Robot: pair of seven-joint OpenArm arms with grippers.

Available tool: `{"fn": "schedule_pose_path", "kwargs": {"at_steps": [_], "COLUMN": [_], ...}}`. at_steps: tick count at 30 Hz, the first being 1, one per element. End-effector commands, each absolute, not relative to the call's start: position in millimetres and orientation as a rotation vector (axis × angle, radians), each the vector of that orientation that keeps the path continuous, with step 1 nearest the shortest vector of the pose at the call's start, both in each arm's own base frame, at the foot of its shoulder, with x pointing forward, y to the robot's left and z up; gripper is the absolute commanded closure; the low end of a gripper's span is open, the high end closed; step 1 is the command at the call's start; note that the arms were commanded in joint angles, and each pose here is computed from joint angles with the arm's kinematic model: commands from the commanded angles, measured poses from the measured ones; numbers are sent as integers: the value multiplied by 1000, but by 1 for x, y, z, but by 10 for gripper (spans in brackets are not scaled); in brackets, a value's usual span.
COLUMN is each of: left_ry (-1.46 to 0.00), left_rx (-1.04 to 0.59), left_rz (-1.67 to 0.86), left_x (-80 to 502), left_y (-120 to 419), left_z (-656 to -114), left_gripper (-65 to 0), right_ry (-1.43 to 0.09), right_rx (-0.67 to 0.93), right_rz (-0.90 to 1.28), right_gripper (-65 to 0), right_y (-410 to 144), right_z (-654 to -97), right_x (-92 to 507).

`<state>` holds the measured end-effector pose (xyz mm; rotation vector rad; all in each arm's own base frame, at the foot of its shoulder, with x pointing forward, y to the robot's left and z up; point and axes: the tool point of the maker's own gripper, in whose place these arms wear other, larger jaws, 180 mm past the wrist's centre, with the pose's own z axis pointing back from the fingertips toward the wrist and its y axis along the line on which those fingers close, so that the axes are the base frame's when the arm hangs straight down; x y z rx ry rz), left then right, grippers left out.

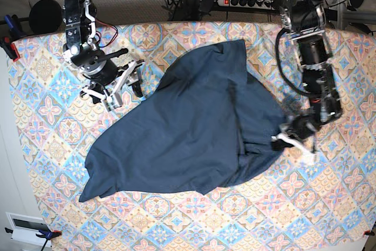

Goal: Layout the t-shirt on the table in an organized manner, then fold the t-shirt properly
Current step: 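Grasp the shirt with the right gripper and spread it between grippers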

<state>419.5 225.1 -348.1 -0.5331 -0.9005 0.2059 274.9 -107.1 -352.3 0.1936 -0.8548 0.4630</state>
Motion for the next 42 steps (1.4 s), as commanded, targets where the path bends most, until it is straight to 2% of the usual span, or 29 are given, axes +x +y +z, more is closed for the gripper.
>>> {"fn": "schedule_pose_path", "kwargs": {"at_steps": [1, 9, 13, 16, 20, 26, 32, 42], "left_ry": [-1032, -1207, -1225, -1232, -1237, -1235, -1234, -1237], "left_rx": [-522, -405, -366, -328, -310, -296, -292, -282], "left_rz": [222, 408, 473, 505, 546, 563, 561, 556], "left_x": [432, 385, 366, 351, 339, 331, 331, 330], "left_y": [254, 353, 377, 396, 408, 415, 416, 420], "left_z": [-305, -257, -258, -258, -260, -262, -262, -259], "left_gripper": [0, 0, 0, 0, 0, 0, 0, 0], "right_ry": [-902, -875, -905, -850, -793, -786, -770, -692], "right_rx": [221, 335, 369, 387, 462, 570, 589, 592], "right_rz": [485, 616, 630, 602, 526, 425, 323, 275], "right_gripper": [-360, -364, -364, -364, -364, -362, -361, -361], "right_y": [-96, -38, -21, -14, -6, -3, -13, -16], "right_z": [-340, -344, -335, -345, -361, -360, -370, -398], "right_x": [279, 265, 272, 269, 273, 302, 315, 308]}}
